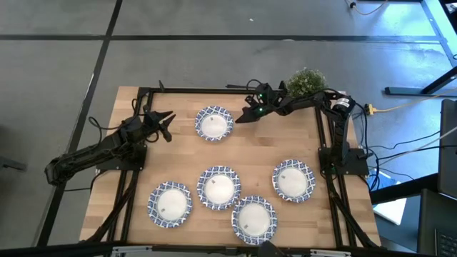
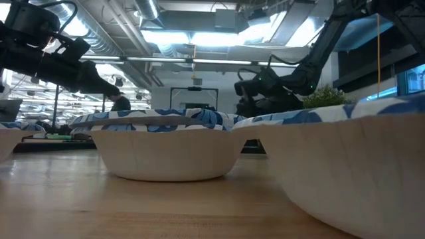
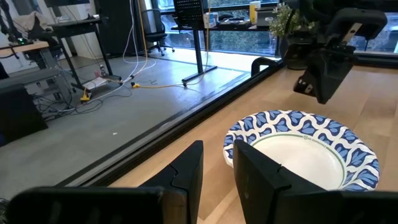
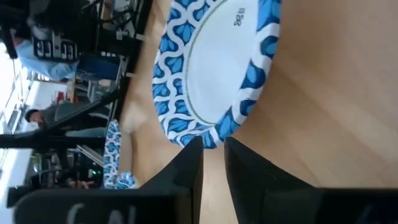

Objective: Nest bowls inside each other
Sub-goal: Stack the bowl on top of the other blue bowls

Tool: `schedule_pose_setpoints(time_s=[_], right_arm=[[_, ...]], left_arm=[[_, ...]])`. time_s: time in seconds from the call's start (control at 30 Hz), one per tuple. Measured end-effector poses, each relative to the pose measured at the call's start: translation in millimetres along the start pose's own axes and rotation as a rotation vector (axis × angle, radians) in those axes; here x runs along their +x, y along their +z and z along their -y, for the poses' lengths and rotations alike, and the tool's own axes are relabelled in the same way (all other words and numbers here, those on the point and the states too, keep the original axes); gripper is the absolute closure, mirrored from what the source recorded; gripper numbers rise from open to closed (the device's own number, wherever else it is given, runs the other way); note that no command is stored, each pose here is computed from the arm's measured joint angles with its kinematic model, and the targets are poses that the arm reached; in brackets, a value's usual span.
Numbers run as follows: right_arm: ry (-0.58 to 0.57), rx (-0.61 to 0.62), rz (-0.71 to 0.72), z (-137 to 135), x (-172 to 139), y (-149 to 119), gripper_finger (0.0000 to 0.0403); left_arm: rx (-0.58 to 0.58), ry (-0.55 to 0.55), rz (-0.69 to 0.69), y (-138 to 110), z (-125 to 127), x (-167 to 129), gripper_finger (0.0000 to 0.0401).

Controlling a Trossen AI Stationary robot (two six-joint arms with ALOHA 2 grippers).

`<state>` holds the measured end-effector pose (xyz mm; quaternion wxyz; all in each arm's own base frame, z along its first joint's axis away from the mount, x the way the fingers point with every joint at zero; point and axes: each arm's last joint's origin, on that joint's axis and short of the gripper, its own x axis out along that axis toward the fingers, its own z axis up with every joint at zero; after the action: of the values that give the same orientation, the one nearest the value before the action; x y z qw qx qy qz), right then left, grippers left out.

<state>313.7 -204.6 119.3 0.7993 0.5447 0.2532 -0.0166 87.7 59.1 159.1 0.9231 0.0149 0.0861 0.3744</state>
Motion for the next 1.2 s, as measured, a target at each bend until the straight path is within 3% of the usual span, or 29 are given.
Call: schedule_pose_setpoints(time_s=[0.23,0.57,0.7,1.2], right_arm=[[-0.007,0.058,0.024,-1,1,1,0.0335],[-0.087,-0.077,0.100,-3,6,0,0.0335],[-0.104,-0.048,0.119,-3,6,1,0.0335],[-0.014,-0.044,0.021,-8,10,-5,0.0335]], left_arm=[[0.000,0.000,0.000,0,0,0,0.0319],[-0.001,0.000,0.000,0,0,0,0.0319],[-0.001,0.000,0.000,0,0,0,0.0319],[0.000,0.000,0.000,0,0,0,0.0319]])
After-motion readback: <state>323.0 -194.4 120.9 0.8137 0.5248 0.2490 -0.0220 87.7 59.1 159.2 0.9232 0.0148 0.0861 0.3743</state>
